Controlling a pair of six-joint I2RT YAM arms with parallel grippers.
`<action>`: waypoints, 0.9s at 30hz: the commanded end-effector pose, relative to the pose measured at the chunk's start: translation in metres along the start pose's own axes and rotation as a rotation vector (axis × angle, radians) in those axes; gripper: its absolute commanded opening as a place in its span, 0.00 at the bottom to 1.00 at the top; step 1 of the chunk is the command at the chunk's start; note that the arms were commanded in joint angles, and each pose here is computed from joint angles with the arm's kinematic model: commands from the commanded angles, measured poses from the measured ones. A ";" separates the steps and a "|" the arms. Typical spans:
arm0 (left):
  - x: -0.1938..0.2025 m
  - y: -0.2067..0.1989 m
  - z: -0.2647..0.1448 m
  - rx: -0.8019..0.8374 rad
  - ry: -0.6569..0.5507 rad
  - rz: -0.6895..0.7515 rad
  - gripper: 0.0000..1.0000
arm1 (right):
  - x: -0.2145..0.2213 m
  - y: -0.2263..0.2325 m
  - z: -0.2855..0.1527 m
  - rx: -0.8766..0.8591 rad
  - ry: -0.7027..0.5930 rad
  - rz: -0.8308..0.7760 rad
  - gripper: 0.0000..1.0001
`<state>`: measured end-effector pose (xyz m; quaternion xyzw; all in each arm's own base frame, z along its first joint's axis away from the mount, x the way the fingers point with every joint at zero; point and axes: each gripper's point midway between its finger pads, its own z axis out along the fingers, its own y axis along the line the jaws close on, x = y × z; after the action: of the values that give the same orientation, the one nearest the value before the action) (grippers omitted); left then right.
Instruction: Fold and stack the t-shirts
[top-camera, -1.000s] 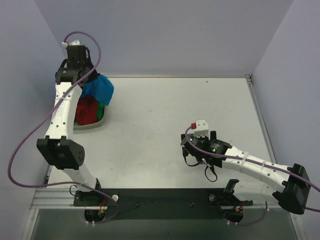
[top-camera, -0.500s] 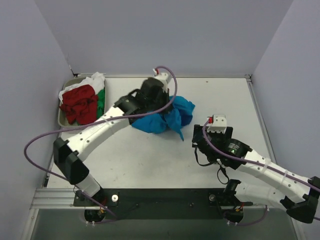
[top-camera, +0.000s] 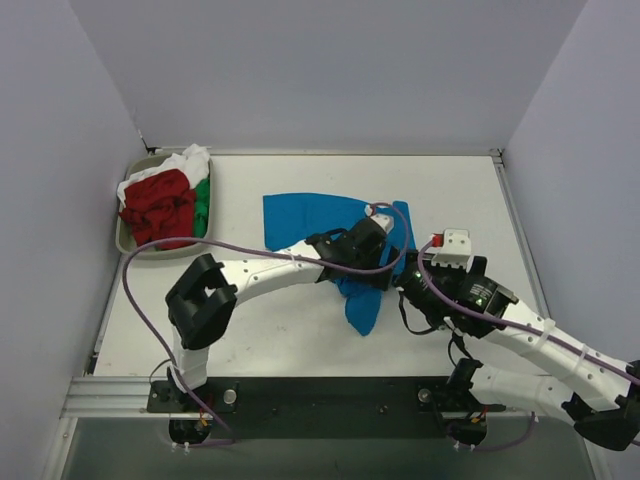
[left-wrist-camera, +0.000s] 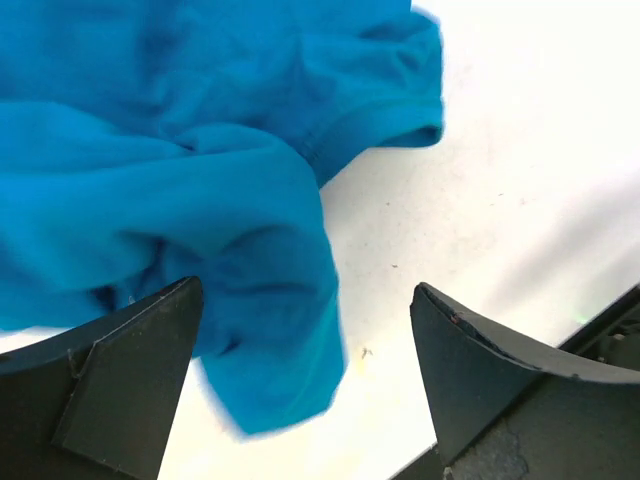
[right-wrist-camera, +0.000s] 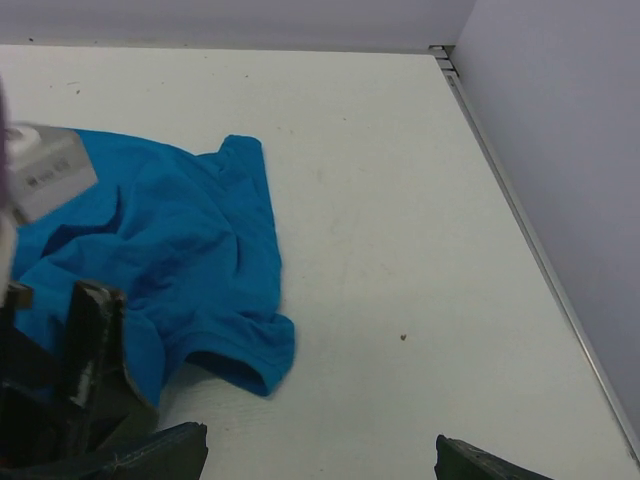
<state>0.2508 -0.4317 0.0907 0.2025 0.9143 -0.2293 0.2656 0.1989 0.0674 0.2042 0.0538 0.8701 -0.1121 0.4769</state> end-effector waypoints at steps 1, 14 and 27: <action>-0.098 0.010 -0.103 -0.064 -0.250 -0.019 0.95 | -0.004 -0.014 0.004 0.094 -0.015 -0.029 1.00; -0.150 0.194 -0.197 -0.358 -0.331 -0.218 0.95 | -0.022 0.023 0.067 0.084 0.132 0.050 1.00; -0.154 0.303 -0.096 -0.473 -0.136 -0.320 0.95 | -0.040 0.019 0.168 0.046 0.328 0.290 1.00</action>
<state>0.4605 -0.1762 0.1507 -0.0273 0.9468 -0.0542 0.3160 0.3351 0.0368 0.1403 0.2041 0.9123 -0.1069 0.3385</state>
